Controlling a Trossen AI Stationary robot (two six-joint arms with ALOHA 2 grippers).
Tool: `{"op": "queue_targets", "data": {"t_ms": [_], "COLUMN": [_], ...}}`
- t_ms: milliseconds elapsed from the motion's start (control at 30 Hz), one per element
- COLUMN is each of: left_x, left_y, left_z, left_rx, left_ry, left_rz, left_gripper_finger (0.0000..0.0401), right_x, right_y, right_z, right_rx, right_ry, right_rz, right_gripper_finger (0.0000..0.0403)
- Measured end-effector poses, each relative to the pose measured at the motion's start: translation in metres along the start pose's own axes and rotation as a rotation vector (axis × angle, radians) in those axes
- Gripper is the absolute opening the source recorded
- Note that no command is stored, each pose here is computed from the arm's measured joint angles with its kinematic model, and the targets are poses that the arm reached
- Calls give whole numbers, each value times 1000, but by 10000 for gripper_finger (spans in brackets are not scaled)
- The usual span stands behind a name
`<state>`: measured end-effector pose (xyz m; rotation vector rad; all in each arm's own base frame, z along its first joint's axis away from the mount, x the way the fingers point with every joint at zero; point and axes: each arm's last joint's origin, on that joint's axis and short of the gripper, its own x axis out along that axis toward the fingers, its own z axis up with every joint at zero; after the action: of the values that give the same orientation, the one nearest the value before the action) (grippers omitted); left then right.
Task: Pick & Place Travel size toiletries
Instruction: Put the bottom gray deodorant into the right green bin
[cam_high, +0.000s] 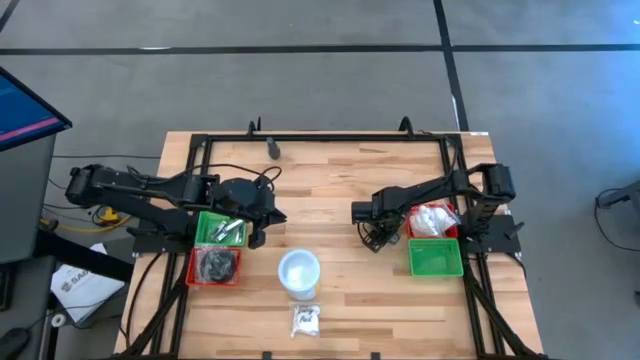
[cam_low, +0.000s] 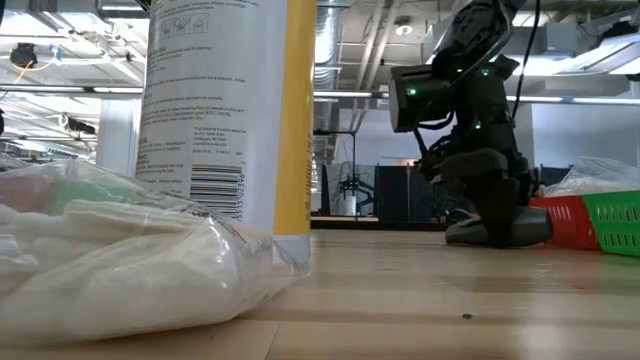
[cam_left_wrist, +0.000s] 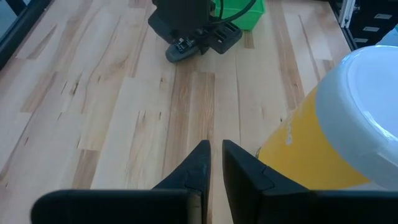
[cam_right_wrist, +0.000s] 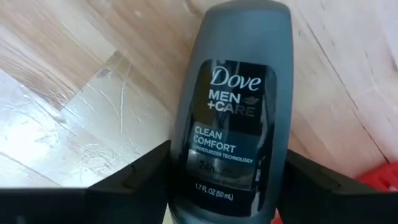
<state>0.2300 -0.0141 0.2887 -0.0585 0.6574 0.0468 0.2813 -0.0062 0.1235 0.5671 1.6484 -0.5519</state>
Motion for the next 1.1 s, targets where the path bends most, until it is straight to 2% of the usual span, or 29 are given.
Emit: {"op": "queue_targets", "data": {"t_ms": [100, 400, 667, 1100], "left_x": [0, 0, 0, 0], "left_y": [0, 0, 0, 0], "left_z": [0, 0, 1, 1], "left_rx": [0, 0, 0, 1], "left_ry": [0, -2, -8, -8], "left_rz": [0, 0, -1, -1], "left_gripper_finger": [35, 35, 35, 35], "right_x": [-6, -9, -29, -54], "right_y": [0, 2, 16, 43], "right_z": [-1, -2, -1, -34], "right_rx": [1, -2, -57, -134], "right_ry": [-24, -37, -45, 16], "right_rz": [13, 19, 16, -51], "right_gripper_finger": [201, 201, 201, 201]}}
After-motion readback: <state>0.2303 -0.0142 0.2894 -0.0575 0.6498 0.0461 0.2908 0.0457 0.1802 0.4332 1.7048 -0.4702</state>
